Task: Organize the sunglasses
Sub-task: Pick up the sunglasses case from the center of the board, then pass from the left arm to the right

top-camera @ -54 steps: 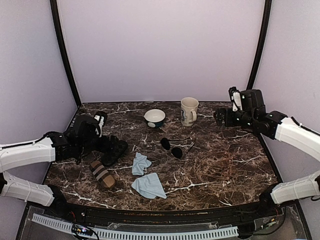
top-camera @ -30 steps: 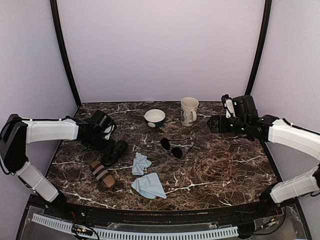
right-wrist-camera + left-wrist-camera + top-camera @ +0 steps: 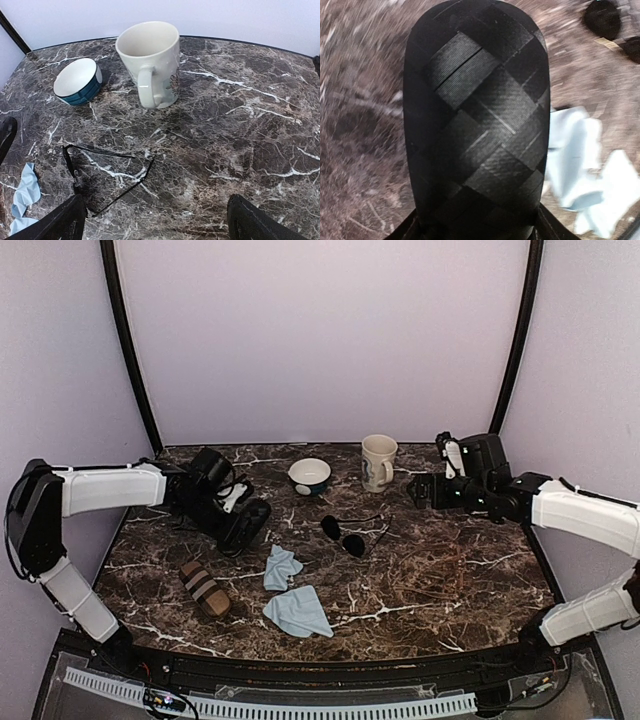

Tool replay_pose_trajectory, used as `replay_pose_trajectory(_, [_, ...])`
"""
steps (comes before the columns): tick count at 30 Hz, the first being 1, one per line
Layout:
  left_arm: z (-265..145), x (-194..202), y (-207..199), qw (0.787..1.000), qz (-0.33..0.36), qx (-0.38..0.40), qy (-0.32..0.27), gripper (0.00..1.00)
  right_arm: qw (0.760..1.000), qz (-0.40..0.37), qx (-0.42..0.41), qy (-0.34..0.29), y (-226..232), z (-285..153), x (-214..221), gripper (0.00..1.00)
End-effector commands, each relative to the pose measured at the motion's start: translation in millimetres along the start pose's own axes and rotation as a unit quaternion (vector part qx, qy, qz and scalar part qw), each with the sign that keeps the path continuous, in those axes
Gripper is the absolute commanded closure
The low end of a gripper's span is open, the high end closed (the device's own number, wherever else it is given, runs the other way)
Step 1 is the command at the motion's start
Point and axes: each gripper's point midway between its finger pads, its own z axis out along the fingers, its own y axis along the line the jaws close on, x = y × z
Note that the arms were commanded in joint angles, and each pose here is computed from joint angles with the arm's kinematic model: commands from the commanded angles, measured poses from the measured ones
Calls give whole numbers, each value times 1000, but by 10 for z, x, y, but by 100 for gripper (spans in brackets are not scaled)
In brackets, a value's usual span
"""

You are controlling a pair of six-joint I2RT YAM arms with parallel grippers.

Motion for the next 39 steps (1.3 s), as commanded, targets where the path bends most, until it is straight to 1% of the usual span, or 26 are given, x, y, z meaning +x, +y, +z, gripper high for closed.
replay_pose_trajectory(1, [-638,-496,-569,979,44,145,-139,76,995,-8,-88,-37,439,-28,-296,1])
replay_pose_trajectory(3, [-840,-576,-832,956,54,224,-182,85,985,-7,-171,-39,749,-55,-324,1])
replay_pose_trajectory(5, [-1031,-626,-1042,930,56,292,-217,95,965,-9,-261,-35,1105,-120,-320,1])
replay_pose_trajectory(6, [-1085,-635,-1116,919,53,318,-225,99,954,-13,-299,-28,1278,-144,-295,1])
replay_pose_trajectory(8, [-1151,-658,-1246,905,54,350,-235,100,936,-27,-349,-16,1572,-193,-259,1])
replay_pose_trajectory(10, [-1204,-636,-1421,893,71,378,-233,100,922,-44,-385,-9,1825,-231,-233,0])
replay_pose_trajectory(13, [-1288,-589,-1683,874,95,416,-232,100,900,-59,-433,-4,2135,-307,-183,0])
replay_pose_trajectory(15, [-1328,-578,-1770,865,99,434,-234,100,885,-65,-462,-5,2291,-374,-150,0])
replay_pose_trajectory(16, [-1344,-577,-1800,862,100,439,-234,100,877,-69,-476,-3,2360,-411,-118,0])
replay_pose_trajectory(25, [-1370,-553,-2010,840,105,481,-230,100,845,-80,-529,-16,2555,-584,-62,0])
replay_pose_trajectory(32, [-1385,-541,-2128,825,105,508,-226,100,841,-82,-535,-22,2552,-603,-18,3])
replay_pose_trajectory(39, [-1398,-498,-2151,819,104,518,-224,100,838,-84,-538,-33,2533,-662,-34,3])
